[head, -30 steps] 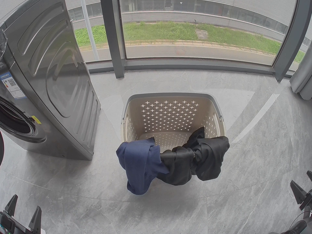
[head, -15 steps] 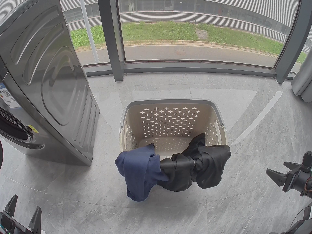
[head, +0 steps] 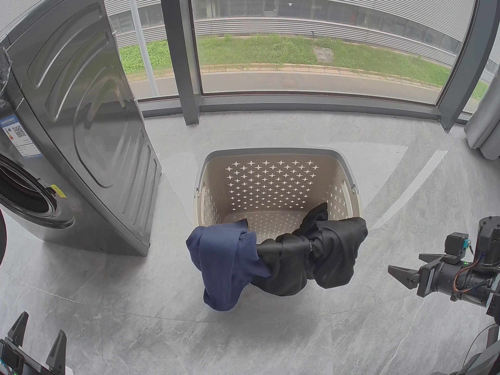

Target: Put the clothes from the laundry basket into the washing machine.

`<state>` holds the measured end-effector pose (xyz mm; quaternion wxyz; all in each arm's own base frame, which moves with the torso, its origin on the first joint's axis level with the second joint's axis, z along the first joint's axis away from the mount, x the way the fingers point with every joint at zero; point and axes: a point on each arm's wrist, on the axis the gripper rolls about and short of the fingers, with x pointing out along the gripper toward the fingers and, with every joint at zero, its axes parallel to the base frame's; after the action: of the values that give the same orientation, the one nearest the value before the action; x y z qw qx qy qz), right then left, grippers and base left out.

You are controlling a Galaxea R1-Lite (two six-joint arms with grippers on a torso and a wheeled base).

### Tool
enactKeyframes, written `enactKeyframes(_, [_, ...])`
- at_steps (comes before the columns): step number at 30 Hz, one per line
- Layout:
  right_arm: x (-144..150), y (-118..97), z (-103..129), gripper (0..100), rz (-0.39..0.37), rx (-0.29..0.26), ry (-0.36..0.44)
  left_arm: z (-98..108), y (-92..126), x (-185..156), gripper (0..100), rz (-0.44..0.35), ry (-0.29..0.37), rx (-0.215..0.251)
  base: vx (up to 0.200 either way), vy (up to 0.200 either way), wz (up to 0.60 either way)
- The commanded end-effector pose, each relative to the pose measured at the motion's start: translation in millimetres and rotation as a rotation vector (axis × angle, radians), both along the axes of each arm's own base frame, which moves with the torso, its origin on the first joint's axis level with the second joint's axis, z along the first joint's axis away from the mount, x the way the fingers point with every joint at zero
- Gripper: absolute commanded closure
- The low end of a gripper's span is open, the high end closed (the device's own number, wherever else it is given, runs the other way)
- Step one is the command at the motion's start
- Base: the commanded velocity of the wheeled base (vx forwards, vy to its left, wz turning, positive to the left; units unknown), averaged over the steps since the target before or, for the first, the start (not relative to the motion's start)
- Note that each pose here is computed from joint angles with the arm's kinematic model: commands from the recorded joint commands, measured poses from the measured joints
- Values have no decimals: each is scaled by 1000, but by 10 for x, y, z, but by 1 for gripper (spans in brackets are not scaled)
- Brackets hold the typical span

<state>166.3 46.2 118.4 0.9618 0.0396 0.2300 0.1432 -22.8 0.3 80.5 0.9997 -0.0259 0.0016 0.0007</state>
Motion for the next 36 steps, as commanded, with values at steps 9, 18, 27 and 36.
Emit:
enactKeyframes(9, [448, 365, -176, 0, 27, -24, 87, -49, 0, -2, 0, 0, -2, -5, 0, 0, 0])
enactKeyframes(18, [534, 462, -246, 0, 24, -40, 92, -49, 0, -2, 0, 0, -2, -5, 0, 0, 0])
enactKeyframes(27, [473, 482, -356, 0, 39, -47, 112, -49, 0, -2, 0, 2, -2, -5, 67, 0, 0])
enactKeyframes(36, [477, 596, -472, 0, 76, -59, 148, -49, 0, -2, 0, 2, -2, -5, 0, 0, 0])
